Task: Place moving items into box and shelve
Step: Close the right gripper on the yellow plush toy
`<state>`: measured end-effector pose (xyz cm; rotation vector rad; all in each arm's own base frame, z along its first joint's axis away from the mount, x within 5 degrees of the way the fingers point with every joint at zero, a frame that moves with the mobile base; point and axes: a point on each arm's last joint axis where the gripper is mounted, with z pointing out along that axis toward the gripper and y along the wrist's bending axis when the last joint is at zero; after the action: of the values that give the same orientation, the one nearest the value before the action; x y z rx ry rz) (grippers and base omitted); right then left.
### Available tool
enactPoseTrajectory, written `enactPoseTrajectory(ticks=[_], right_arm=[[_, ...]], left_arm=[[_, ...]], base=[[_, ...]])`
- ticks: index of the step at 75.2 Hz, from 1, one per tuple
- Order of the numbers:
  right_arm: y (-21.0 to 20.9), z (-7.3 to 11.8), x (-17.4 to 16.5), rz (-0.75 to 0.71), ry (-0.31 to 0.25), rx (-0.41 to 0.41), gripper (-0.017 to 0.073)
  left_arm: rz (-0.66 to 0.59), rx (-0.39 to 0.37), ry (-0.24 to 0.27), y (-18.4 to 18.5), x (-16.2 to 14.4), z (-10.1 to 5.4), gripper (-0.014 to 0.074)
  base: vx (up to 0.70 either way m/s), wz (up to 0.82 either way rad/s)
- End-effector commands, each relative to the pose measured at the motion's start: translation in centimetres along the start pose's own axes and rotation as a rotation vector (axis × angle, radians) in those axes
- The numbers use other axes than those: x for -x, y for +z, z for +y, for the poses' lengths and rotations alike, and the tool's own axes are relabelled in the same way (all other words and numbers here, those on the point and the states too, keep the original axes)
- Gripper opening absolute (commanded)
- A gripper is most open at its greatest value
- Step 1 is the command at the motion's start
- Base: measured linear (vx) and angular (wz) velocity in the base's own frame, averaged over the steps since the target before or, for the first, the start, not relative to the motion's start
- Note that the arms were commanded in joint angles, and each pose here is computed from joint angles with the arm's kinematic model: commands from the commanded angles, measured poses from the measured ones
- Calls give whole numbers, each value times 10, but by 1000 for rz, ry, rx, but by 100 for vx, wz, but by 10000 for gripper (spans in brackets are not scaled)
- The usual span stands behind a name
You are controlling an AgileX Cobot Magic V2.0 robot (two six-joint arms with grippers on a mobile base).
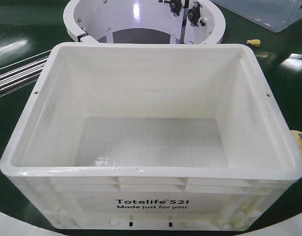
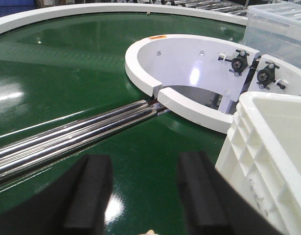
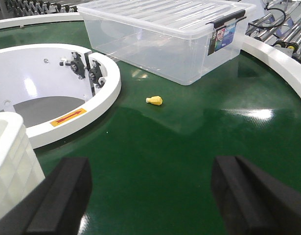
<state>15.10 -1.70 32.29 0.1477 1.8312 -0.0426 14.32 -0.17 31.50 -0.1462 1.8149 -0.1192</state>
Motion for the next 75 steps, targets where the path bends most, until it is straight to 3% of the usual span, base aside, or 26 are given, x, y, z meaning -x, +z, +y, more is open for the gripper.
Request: enactPoseTrajectory(ticks=[1,17,29,45,75], right_arm=[[-4,0,16,-65,-5,-3,576],[-11,1,51,81,-9,-14,522],[12,-2,70,235,-69,-57,522],[67,-6,32,613,-82,-81,522],[131,-10,-32,1012,-73,-84,522]], left_arm=[[-107,-25,-5,-4,18,-4,555],[-20,-3,-13,-4,10,-2,566],[-6,1,-13,-3,9,-1,566],[-11,0,-11,-4,10,-1,566],[-8,0,-10,-3,9,-1,566]], base=[[0,0],[0,0],[0,0],[0,0],[0,0]])
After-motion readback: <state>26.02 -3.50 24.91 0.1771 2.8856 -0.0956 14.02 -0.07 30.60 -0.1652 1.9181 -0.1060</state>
